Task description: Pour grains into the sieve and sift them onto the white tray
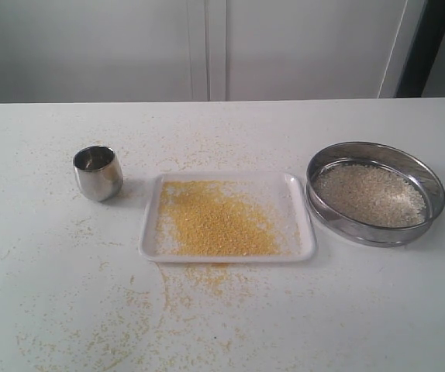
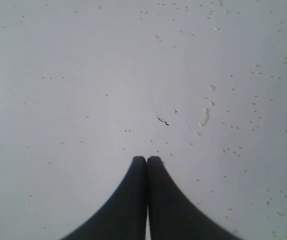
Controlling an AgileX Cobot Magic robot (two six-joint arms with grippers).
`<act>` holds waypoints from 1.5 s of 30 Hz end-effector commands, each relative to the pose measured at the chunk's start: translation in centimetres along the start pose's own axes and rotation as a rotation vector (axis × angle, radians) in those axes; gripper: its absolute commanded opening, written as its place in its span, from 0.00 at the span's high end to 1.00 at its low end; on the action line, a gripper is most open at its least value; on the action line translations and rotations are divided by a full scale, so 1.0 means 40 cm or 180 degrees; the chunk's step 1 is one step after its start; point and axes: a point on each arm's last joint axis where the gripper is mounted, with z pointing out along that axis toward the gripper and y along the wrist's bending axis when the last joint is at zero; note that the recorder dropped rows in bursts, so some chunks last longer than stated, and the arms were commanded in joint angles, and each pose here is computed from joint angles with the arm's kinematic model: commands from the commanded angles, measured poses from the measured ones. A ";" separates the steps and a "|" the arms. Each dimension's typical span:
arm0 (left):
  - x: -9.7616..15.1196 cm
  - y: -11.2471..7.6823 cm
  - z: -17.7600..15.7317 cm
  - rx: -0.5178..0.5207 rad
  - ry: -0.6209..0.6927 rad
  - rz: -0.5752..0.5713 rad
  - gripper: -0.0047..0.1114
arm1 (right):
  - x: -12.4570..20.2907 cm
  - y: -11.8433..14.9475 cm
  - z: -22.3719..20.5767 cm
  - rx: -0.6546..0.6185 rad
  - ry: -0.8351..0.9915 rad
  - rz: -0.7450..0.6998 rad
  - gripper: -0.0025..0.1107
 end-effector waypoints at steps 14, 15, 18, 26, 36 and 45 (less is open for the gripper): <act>0.004 0.003 -0.006 -0.0018 0.0003 -0.0016 0.96 | 0.138 -0.006 0.027 0.0019 0.0551 -0.0012 0.98; 0.004 0.003 -0.006 -0.0018 0.0003 -0.0016 0.96 | 0.138 -0.006 0.026 0.0018 0.0557 -0.0012 0.98; 0.004 0.003 -0.006 -0.0018 0.0003 -0.0016 0.96 | 0.139 -0.006 0.026 0.0018 0.0566 -0.0012 0.98; 0.004 0.003 -0.006 -0.0018 0.0003 -0.0016 0.96 | 0.139 -0.006 0.026 0.0018 0.0566 -0.0012 0.98; 0.005 0.003 -0.006 -0.0013 0.0004 -0.0021 0.96 | 0.139 -0.006 0.026 0.0018 0.0566 -0.0012 0.98; 0.000 -0.009 -0.082 0.0353 -0.0456 -0.0416 0.96 | 0.139 -0.006 0.026 0.0018 0.0566 -0.0012 0.98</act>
